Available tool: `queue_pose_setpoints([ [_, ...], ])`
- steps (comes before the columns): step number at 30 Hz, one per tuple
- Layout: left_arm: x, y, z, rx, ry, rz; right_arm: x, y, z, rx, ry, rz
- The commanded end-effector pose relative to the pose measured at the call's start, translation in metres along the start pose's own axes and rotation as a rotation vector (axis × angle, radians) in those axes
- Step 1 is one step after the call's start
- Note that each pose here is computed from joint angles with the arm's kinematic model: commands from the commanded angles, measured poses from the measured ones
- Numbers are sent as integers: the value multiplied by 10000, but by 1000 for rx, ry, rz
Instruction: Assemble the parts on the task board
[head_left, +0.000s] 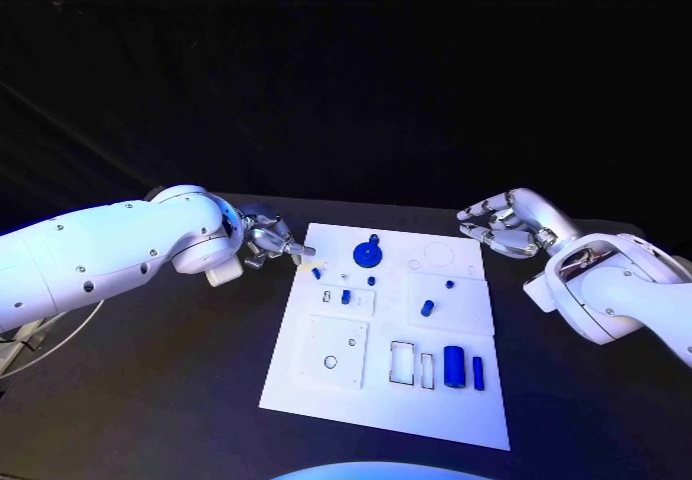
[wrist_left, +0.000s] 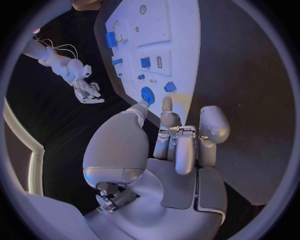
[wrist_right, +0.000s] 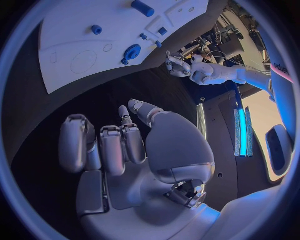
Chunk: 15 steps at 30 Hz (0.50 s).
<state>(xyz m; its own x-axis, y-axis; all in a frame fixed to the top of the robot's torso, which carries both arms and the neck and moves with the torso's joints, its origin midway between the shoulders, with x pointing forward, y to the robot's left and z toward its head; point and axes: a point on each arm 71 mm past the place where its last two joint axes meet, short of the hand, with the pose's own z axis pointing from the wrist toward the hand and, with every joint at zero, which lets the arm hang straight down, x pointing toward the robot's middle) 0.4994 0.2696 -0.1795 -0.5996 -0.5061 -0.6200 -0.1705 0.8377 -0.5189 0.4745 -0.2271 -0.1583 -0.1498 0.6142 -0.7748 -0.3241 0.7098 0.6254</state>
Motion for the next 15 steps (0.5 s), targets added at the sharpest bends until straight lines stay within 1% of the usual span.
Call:
queue_pose_setpoints([
  [1, 65, 37, 18, -158, 55, -12, -59, -55, 38, -2, -28, 156],
  [4, 92, 0, 49, -190, 52, -9, -120, -130, 71, 17, -51, 216],
  [7, 103, -30, 70, -208, 41, -3, -176, -181, 91, 30, -79, 243],
  [10, 114, -70, 88, -215, 26, -8, -216, -212, 102, 38, -101, 255],
  [15, 122, -128, 113, -215, 9, -38, -238, -225, 111, 42, -114, 262],
])
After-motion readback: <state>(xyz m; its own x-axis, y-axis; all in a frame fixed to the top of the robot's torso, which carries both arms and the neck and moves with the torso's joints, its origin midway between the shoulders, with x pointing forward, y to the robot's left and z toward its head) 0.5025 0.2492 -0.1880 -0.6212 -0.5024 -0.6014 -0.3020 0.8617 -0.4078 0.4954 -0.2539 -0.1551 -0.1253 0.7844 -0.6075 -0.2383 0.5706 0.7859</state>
